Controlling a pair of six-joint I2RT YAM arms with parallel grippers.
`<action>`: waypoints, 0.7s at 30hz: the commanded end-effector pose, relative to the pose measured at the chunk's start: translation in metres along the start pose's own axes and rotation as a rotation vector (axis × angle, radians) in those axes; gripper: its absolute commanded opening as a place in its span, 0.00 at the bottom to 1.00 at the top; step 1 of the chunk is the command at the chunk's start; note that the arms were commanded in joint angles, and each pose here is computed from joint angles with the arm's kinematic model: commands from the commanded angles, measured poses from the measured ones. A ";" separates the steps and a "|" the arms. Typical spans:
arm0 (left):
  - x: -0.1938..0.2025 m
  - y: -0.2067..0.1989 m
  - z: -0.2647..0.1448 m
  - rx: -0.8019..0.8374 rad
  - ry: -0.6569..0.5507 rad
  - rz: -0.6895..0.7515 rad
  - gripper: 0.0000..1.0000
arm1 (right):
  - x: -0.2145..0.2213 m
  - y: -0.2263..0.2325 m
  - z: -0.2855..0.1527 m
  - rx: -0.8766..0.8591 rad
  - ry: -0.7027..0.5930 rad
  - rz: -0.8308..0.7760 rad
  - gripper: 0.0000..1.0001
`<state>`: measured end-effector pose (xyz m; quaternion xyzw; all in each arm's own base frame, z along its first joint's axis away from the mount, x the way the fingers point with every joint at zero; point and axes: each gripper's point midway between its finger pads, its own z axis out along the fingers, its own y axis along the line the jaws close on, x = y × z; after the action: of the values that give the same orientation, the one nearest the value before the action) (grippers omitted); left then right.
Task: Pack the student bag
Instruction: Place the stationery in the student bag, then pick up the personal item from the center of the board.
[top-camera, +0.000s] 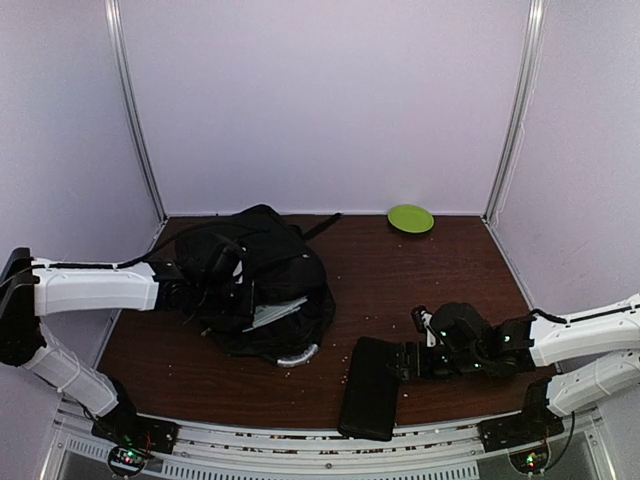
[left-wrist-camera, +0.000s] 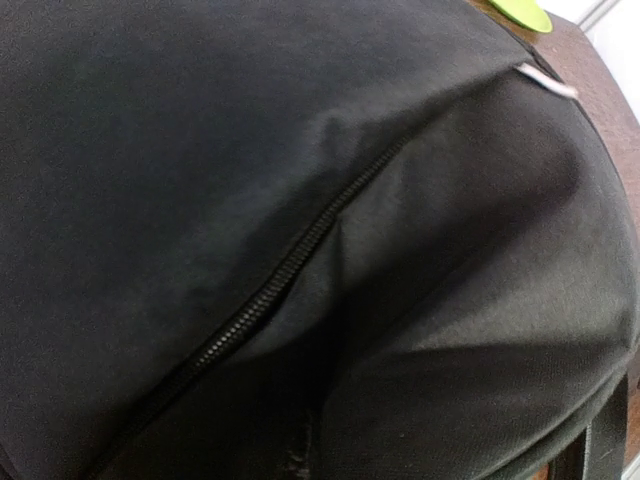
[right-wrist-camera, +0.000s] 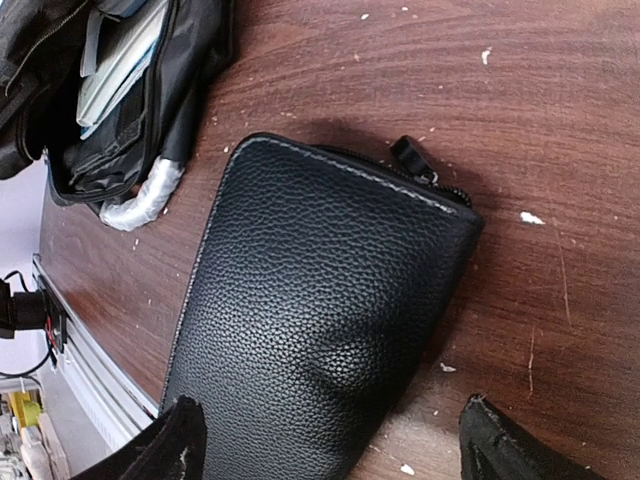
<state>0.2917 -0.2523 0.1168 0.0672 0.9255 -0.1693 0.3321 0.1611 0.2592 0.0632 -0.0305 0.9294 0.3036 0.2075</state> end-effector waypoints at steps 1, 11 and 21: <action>-0.018 -0.034 0.002 0.107 -0.046 0.010 0.09 | -0.002 -0.010 -0.003 0.038 -0.039 0.069 0.88; 0.017 -0.056 -0.068 0.133 -0.067 0.110 0.98 | 0.000 -0.018 -0.011 0.047 -0.058 0.085 0.88; 0.108 -0.182 -0.044 0.433 0.149 0.210 0.81 | 0.016 -0.018 0.000 -0.011 -0.023 0.138 0.87</action>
<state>0.1497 -0.3579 0.1393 0.2289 0.8877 -0.2725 0.2922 0.1502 0.2377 0.0467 0.0268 0.9331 0.2985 0.1985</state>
